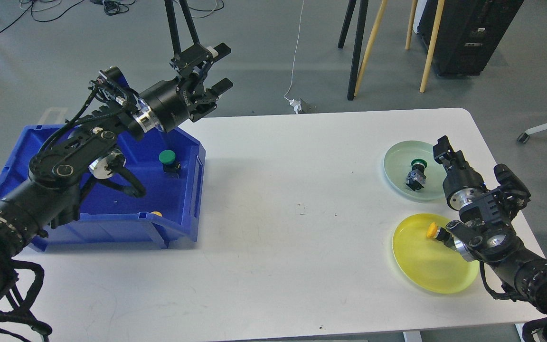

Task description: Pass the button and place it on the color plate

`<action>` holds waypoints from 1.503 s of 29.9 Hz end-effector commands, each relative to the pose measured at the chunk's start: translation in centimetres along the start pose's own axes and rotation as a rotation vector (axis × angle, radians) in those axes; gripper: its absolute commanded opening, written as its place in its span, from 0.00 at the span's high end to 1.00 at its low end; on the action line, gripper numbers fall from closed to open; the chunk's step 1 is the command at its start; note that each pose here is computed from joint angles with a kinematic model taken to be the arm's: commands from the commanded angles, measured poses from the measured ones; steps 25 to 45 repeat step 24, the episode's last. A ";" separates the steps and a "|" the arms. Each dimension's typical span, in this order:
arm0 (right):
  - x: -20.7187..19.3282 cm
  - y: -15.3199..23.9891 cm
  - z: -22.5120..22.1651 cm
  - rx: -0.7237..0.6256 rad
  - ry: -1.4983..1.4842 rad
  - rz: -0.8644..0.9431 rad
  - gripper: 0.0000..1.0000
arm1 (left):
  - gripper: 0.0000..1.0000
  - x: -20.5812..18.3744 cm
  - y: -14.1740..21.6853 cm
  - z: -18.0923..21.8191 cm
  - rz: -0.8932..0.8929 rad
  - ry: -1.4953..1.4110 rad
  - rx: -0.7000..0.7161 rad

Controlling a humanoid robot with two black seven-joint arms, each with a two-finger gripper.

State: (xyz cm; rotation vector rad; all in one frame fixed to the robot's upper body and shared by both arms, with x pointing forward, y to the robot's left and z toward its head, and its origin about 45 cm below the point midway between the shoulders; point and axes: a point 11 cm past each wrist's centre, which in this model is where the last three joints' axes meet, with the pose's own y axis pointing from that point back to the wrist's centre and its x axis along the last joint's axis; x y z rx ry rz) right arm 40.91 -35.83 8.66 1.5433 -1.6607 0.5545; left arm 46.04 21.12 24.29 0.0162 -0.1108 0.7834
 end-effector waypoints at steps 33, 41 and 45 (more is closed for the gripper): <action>11.6 -0.4 -20.3 0.614 -1.295 -0.596 0.02 | 0.00 6.6 2.6 4.7 0.228 0.176 -0.189; 11.6 -0.4 -20.3 0.614 -1.295 -0.596 0.02 | 0.00 6.6 2.6 4.7 0.228 0.176 -0.189; 11.6 -0.4 -20.3 0.614 -1.295 -0.596 0.02 | 0.00 6.6 2.6 4.7 0.228 0.176 -0.189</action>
